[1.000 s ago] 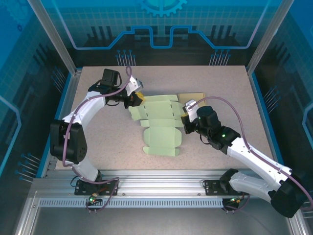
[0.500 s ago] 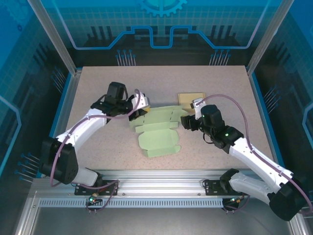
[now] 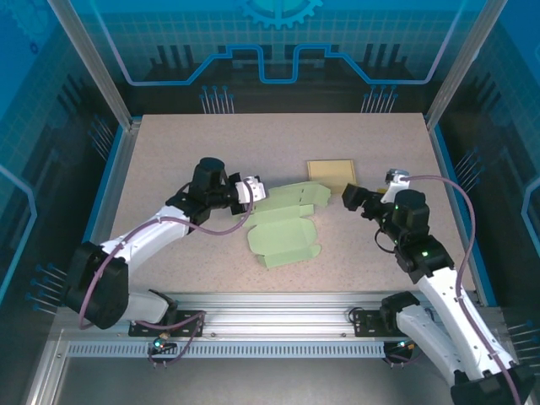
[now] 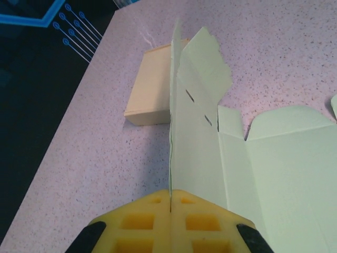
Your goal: Fold the paper box
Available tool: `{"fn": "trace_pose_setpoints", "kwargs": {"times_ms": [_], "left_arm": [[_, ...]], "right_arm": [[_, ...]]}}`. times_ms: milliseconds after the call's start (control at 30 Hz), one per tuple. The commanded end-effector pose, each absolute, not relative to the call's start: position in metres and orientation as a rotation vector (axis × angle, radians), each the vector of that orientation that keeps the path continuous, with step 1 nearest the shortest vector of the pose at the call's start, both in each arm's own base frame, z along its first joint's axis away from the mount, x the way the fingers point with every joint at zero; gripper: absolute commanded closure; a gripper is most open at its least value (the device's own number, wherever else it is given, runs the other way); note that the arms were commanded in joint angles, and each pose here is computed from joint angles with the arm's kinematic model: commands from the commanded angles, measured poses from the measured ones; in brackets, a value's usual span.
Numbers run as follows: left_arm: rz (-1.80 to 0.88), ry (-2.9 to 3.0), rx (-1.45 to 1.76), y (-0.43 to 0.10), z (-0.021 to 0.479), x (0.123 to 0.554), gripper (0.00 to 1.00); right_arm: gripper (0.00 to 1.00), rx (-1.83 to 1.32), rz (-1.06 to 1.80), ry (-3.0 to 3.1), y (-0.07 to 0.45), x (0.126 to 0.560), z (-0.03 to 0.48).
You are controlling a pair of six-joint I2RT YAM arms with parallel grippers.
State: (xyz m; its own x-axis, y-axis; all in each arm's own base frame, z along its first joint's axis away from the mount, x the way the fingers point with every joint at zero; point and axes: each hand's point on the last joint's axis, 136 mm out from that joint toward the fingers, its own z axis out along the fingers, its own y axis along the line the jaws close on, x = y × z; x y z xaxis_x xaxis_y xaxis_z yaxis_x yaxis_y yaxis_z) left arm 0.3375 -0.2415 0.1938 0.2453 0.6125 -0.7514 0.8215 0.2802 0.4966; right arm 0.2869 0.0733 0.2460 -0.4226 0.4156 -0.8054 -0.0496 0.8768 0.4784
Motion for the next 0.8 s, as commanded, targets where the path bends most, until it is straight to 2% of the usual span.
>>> {"fn": "trace_pose_setpoints", "kwargs": {"times_ms": [0,200,367,600,767], "left_arm": [[-0.194,1.343,1.404,-0.251,0.207,0.341,1.0],[-0.15,1.282,1.421,-0.261,0.202,0.34,1.0],[-0.107,1.254,1.446,-0.271,0.192,0.34,1.0],[-0.004,1.212,1.469,-0.28,0.177,0.342,1.0],[0.067,1.181,1.477,-0.286,0.169,0.344,1.0]], "right_arm": [[0.0,0.487,0.724,1.957,0.075,0.289,0.231],[0.0,0.455,0.692,2.042,0.08,0.295,0.224],[0.0,0.263,0.651,2.198,0.106,0.302,0.235],[0.0,0.182,0.591,2.328,0.132,0.332,0.239],[0.05,0.126,0.594,2.435,0.153,0.355,0.225]]}}
